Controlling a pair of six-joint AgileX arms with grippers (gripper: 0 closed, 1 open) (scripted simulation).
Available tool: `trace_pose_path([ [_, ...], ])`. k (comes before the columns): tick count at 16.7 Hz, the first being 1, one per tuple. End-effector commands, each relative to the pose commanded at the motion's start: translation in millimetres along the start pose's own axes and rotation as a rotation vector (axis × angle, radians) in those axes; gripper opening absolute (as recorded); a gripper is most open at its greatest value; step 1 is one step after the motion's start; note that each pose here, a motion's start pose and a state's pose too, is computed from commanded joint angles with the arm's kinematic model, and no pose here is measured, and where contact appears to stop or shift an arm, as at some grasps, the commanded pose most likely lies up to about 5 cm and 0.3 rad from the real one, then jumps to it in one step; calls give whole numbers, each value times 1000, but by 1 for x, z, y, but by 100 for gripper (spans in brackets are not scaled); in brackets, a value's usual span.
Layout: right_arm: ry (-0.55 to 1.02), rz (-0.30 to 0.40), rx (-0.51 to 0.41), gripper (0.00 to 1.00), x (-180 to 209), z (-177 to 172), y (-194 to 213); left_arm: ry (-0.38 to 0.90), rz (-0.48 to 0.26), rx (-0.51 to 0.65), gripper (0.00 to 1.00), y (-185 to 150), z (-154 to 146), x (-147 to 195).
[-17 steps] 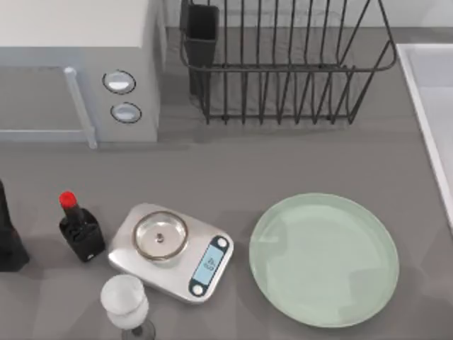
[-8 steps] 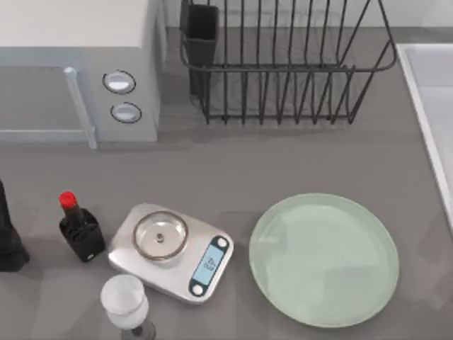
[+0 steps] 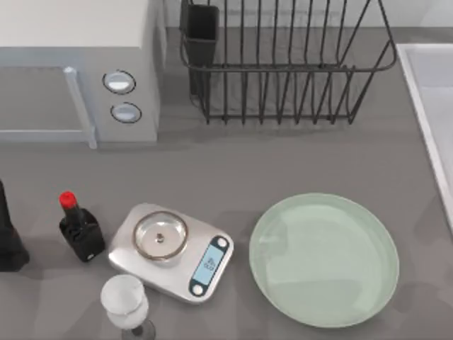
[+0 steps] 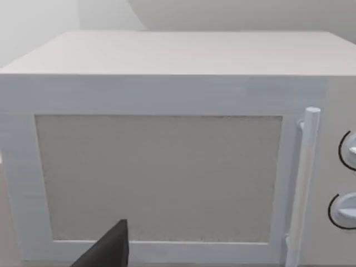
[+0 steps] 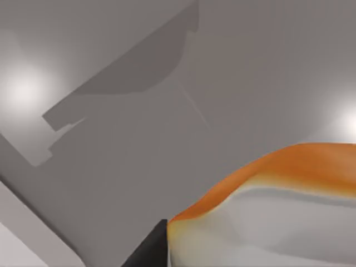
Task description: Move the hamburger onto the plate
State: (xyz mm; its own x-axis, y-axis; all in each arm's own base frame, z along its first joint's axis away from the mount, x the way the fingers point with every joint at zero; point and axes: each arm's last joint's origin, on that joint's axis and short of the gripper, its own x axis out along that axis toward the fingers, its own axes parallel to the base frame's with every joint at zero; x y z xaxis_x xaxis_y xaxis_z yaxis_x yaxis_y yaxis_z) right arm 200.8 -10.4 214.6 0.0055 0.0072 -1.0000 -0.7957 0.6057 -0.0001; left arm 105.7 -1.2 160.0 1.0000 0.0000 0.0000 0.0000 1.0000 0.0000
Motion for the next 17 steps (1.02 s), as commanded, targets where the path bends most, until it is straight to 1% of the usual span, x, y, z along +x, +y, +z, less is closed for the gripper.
trace_pose_path([
  [4, 2, 4, -2, 0, 1, 1, 0, 0, 0, 0, 100, 0, 0, 0],
  [5, 3, 5, -20, 0, 1, 3, -1, 0, 0, 0, 100, 0, 0, 0],
  [6, 4, 6, -54, 0, 0, 6, -2, 0, 0, 0, 100, 0, 0, 0],
  [8, 8, 10, -170, 0, -1, 19, -4, 0, 0, 0, 100, 0, 0, 0],
  [10, 14, 19, -350, 0, -2, 38, -6, 0, 0, 0, 100, 0, 0, 0],
  [12, 22, 35, -584, 0, -1, 62, -5, 0, 0, 0, 100, 0, 0, 0],
  [14, 28, 55, -863, 0, 2, 89, -1, 0, 0, 0, 100, 0, 0, 0],
  [17, 31, 81, -1311, 0, 10, 132, 14, 0, 0, 0, 100, 0, 0, 0],
])
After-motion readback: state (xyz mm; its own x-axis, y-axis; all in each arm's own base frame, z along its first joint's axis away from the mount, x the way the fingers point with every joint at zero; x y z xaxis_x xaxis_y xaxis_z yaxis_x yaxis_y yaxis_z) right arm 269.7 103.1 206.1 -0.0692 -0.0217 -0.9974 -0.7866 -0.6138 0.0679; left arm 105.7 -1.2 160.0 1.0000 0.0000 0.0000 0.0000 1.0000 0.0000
